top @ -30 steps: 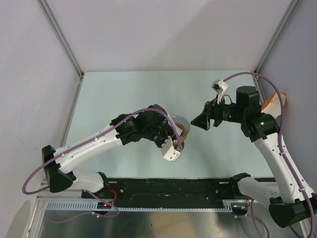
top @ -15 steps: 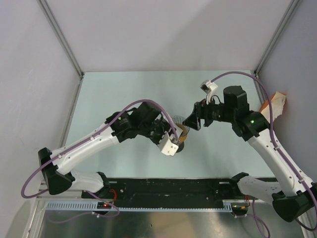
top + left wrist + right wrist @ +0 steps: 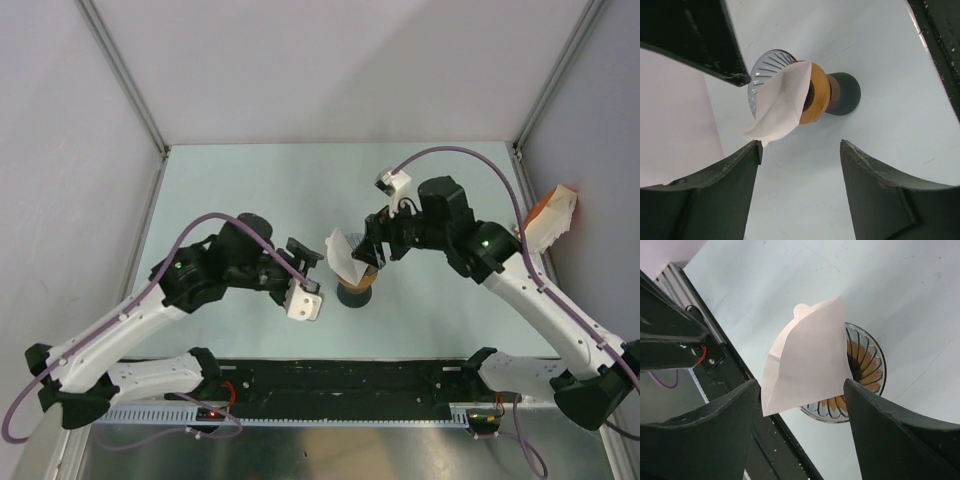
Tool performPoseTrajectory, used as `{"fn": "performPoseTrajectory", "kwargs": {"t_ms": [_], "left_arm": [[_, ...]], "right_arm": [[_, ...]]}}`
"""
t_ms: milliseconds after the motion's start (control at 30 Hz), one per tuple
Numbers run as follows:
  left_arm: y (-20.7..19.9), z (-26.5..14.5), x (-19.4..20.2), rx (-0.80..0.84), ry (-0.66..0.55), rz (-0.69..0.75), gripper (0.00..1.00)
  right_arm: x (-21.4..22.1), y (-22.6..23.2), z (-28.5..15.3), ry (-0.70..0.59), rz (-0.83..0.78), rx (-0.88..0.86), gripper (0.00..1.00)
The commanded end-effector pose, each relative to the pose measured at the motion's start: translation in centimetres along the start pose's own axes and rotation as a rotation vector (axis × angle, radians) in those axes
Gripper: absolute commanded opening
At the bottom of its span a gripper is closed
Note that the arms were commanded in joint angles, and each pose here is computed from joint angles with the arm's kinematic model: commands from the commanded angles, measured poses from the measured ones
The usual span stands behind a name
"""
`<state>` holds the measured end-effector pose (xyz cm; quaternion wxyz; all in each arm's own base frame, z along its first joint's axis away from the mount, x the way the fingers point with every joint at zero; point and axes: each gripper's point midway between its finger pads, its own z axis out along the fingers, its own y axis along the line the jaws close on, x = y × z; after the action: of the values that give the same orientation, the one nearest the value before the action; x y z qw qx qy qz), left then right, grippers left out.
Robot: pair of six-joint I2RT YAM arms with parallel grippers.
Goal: Place the coffee filter in the dripper
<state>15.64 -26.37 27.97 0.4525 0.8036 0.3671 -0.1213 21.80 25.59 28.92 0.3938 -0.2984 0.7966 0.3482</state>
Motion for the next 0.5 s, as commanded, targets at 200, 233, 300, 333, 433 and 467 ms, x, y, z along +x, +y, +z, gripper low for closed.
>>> {"fn": "performPoseTrajectory", "kwargs": {"t_ms": [200,233,300,333,433,467], "left_arm": [[0.8,-2.8,-1.0,-0.066,-0.148,-0.694,0.62],[1.3,-2.8,-0.6,-0.092,-0.143,-0.737,0.61],[2.6,-2.7,0.1,-0.15,-0.142,-0.866,0.61],[3.2,-2.5,0.4,-0.176,-0.141,-0.951,0.6],[5.3,-2.0,1.2,-0.248,-0.173,-1.188,0.57],[5.8,-1.7,1.5,-0.27,-0.181,-1.273,0.56]], "right_arm": [[-1.6,0.0,3.1,0.003,-0.156,0.073,0.65],[-1.4,-0.4,3.2,0.014,-0.157,0.091,0.63],[-1.0,-1.2,3.4,0.037,-0.17,0.124,0.57],[-0.9,-1.5,3.4,0.044,-0.179,0.138,0.53],[-0.6,-2.1,3.1,0.06,-0.192,0.161,0.37],[-0.6,-2.2,3.0,0.061,-0.19,0.164,0.31]]}}
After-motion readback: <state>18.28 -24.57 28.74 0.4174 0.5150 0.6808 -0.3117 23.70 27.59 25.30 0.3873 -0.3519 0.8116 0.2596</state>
